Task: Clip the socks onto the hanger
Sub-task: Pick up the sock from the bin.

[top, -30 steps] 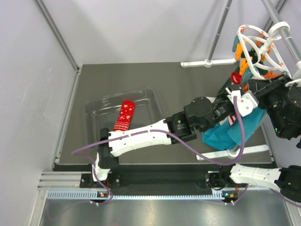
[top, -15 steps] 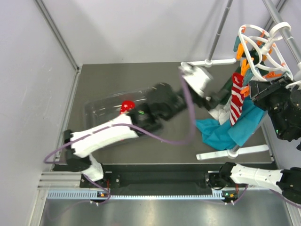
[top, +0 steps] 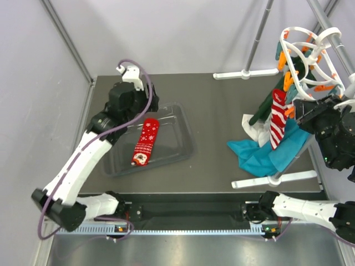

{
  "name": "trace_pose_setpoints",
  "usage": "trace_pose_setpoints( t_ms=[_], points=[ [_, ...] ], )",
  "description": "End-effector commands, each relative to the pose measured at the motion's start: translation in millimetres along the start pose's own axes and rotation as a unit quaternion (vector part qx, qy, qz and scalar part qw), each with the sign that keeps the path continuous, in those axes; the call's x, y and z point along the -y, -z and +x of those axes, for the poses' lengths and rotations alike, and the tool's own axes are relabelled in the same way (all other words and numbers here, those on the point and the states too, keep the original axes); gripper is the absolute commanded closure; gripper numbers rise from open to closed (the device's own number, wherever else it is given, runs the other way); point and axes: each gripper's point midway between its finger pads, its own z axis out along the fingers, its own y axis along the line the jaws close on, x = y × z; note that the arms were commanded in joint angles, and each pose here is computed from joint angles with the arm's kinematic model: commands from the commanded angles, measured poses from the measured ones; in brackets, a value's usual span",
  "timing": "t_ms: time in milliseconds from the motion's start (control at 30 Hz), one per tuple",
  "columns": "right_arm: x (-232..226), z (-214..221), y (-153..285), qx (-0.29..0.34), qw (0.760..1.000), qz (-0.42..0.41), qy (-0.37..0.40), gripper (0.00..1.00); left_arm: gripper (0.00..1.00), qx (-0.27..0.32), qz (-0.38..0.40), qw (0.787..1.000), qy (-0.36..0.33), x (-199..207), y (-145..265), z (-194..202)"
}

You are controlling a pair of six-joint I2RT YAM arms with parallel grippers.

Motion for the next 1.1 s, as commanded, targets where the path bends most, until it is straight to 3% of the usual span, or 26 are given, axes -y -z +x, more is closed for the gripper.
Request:
trace_pose_setpoints(
  t_ms=[0,167,333,533,600,767,933,1067],
  points=[
    [0.4,-2.9,1.6,0.003,1.0,-0.008,0.008,1.0,0.28,-0.142,-0.073,0.987,0.018,-45.5,-23.0,84.4],
    [-0.5,6.5,1.1,-0.008,1.0,-0.015,0.016,1.0,0.28,-0.191,-0.137,0.969,0.071,-70.9,-17.3,142.3],
    [-5.4,16.7,0.1,-0.021,0.999,-0.028,0.017,1.0,0.26,-0.192,-0.177,0.955,0.141,-84.0,-2.5,172.3],
    [-7.6,21.0,0.1,-0.027,0.999,-0.034,0.015,1.0,0.25,-0.169,-0.278,0.912,0.248,-107.3,3.7,193.4],
    [-7.3,20.1,0.9,-0.027,0.999,-0.036,0.016,1.0,0.19,-0.169,-0.312,0.886,0.299,-110.9,5.2,194.0],
    [-3.9,17.4,3.3,-0.025,0.999,-0.036,0.012,1.0,0.19,-0.222,-0.41,0.788,0.402,-129.2,0.1,217.2],
    [-6.0,18.9,2.9,-0.028,0.999,-0.038,0.012,1.0,0.25,-0.231,-0.448,0.725,0.47,-129.0,-17.1,235.2],
    [-5.7,18.1,3.1,-0.028,0.999,-0.037,0.013,1.0,0.27,-0.254,-0.467,0.69,0.492,-124.3,-20.0,254.4]
  ],
)
